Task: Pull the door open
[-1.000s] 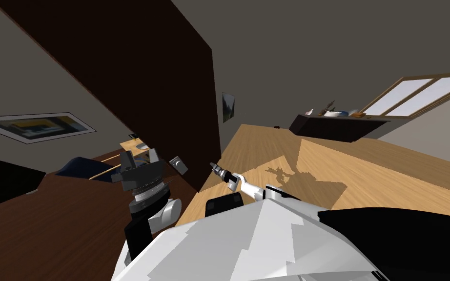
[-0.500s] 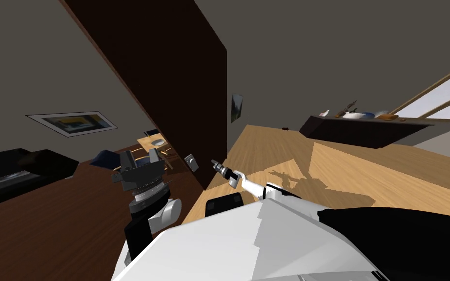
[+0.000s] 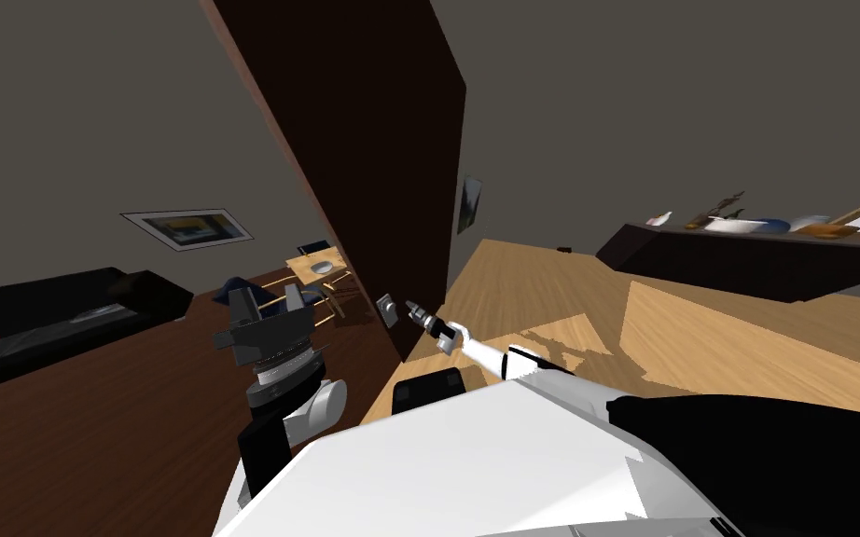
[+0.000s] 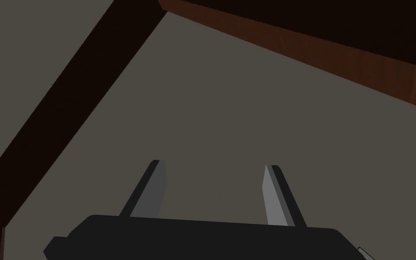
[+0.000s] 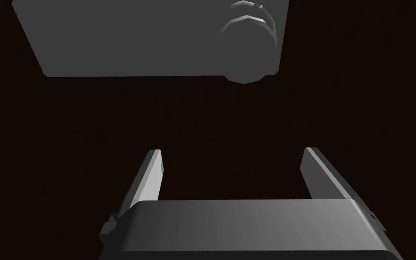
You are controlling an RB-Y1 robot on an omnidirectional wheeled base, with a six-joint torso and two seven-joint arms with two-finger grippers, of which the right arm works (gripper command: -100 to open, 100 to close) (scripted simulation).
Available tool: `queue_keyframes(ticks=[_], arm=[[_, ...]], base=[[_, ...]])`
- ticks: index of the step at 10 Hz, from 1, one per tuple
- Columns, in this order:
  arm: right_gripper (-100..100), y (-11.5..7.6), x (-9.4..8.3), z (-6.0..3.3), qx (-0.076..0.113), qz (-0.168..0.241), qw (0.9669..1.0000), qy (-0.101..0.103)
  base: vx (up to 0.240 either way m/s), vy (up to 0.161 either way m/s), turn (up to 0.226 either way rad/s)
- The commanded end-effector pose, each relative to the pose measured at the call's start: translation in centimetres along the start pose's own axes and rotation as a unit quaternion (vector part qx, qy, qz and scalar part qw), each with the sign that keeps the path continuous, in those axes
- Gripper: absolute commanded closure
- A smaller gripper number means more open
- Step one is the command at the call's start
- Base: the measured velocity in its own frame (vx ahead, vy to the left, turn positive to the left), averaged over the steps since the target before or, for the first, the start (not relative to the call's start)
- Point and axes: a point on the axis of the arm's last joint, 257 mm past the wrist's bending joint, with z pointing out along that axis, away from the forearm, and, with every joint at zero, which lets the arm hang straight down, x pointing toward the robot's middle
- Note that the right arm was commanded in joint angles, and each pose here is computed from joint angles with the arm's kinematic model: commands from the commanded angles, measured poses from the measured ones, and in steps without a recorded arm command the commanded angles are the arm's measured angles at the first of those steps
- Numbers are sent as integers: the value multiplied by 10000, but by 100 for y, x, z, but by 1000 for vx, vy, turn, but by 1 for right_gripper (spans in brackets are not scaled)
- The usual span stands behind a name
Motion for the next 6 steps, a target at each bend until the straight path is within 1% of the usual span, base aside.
queue_keyframes(ticks=[1,2,5,6], arm=[[-100,51,-40,15,-49,-2,10000,-15],[-100,78,-58,23,-74,-3,10000,-21],[-100,156,-105,46,-150,-6,9999,-35],[-100,142,-97,46,-135,-6,9999,-33]], base=[[42,167,123],[55,180,70],[60,164,110],[28,57,37]])
